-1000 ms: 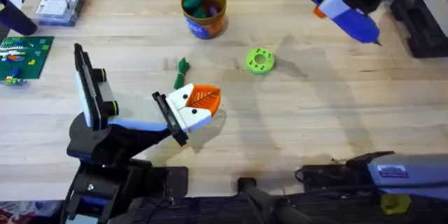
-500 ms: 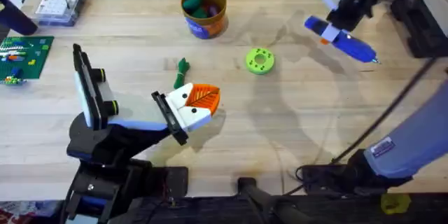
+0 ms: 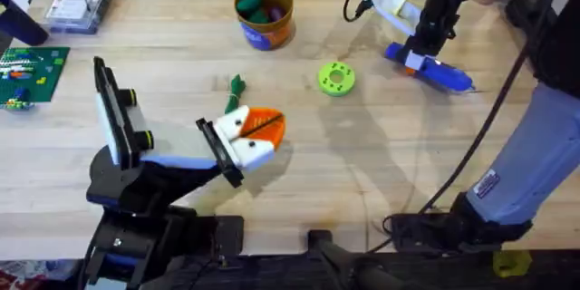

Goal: Pick up the gripper from the table and insert it into the empty holder that is missing its gripper. Then pick up a screw, insert it into the mounting hole, and use the screwdriver to tighten it. Finally, clean up the table by picking up the vegetable and placing it into the bucket.

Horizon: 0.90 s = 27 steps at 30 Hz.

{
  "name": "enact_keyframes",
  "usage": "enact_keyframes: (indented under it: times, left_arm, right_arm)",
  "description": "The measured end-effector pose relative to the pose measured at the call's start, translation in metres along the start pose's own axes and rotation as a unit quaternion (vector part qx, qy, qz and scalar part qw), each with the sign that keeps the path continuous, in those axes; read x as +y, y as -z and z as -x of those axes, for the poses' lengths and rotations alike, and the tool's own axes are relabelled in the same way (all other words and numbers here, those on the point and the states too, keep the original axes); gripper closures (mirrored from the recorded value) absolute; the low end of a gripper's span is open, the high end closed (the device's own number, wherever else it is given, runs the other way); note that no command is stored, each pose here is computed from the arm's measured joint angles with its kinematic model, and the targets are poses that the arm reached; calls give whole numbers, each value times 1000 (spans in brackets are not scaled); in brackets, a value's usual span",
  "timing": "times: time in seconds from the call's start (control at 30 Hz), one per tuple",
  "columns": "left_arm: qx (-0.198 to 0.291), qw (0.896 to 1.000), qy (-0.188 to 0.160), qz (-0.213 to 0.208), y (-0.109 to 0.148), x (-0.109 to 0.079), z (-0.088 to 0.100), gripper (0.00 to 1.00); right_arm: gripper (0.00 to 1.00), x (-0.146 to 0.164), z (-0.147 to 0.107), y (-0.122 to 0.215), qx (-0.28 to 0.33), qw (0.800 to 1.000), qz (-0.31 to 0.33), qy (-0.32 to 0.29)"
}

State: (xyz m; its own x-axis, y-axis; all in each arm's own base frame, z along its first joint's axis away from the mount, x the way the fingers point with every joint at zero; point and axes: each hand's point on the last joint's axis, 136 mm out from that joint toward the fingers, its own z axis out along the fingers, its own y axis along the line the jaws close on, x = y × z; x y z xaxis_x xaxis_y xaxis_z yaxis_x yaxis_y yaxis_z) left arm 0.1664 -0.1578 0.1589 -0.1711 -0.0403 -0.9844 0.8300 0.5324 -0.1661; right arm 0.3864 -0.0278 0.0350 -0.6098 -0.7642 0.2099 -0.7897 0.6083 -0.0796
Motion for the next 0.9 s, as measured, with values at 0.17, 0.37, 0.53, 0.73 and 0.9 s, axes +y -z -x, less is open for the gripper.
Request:
enact_keyframes:
  times: [0.17, 0.37, 0.53, 0.73, 0.9]
  left_arm:
    - [0, 1000, 2, 0, 0, 0, 0, 138]
    - [0, 1000, 3, 1, 0, 0, 0, 14]
    - [-20, 1000, -13, 12, 0, 4, 11, 14]
    - [-48, 997, -11, 63, 2, 20, 25, 14]
    - [-51, 990, -1, 134, 8, 43, 29, 13]
  right_arm:
    - [218, -4, 2, 2, -2, 1000, -12, -24]
    - [9, -2, 5, 21, -31, 998, -14, -56]
    - [9, 0, 9, 80, -118, 989, -38, -84]
    - [9, 17, -4, 177, -251, 954, -71, -147]
    - [9, 35, -18, 234, -339, 912, -68, -221]
